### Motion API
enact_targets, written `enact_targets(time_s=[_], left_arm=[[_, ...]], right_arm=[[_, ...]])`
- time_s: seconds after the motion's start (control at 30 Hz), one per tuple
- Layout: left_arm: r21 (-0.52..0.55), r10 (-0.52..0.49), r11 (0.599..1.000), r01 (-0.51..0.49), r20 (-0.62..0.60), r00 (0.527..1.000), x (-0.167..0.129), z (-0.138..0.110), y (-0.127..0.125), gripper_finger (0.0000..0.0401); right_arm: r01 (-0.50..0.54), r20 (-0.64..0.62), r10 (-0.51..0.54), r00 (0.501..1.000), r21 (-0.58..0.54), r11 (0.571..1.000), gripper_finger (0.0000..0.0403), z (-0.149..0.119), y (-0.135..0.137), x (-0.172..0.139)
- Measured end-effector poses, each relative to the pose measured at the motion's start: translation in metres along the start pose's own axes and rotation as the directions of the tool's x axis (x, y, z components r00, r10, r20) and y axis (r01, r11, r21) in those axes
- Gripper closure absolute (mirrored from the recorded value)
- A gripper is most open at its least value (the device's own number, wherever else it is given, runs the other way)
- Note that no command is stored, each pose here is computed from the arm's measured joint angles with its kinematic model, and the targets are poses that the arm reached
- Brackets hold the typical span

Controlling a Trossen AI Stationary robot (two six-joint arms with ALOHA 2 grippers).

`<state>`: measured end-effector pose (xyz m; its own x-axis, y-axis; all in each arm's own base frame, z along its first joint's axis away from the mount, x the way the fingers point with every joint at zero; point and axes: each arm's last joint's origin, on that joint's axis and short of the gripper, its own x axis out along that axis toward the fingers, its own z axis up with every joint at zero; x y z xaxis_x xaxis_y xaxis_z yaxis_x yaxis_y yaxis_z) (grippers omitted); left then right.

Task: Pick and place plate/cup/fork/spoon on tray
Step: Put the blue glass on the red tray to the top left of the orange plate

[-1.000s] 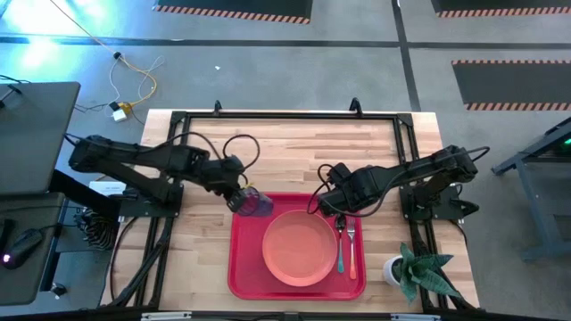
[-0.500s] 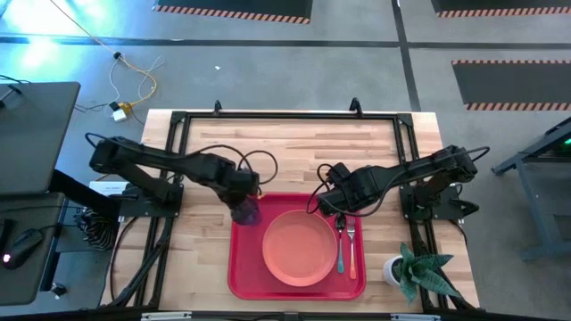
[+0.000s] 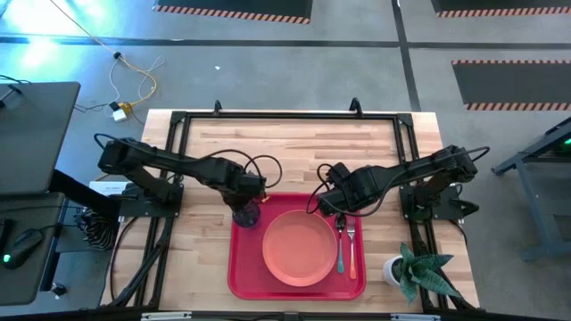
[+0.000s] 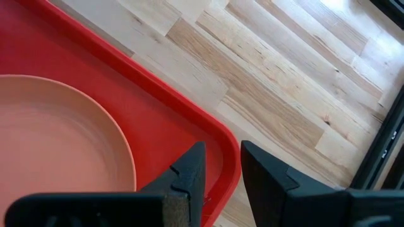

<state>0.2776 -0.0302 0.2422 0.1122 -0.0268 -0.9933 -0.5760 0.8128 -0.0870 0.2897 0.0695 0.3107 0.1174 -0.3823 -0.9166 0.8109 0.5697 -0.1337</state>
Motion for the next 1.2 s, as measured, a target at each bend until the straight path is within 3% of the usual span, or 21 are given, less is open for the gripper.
enact_targets(time_s=[0.87,1.2], left_arm=[[0.026,-0.008,1.0,0.007,0.009,1.0,0.0028,0.0024,-0.0021,0.0376],[0.026,-0.015,1.0,0.015,0.01,1.0,0.0028,0.0026,-0.0026,0.0315]], right_arm=[[0.001,0.003,-0.001,1.0,0.0,1.0,0.0311,-0.0001,0.0001,0.0004],[0.001,0.003,-0.001,1.0,0.0,1.0,0.0311,-0.0001,0.0001,0.0004]])
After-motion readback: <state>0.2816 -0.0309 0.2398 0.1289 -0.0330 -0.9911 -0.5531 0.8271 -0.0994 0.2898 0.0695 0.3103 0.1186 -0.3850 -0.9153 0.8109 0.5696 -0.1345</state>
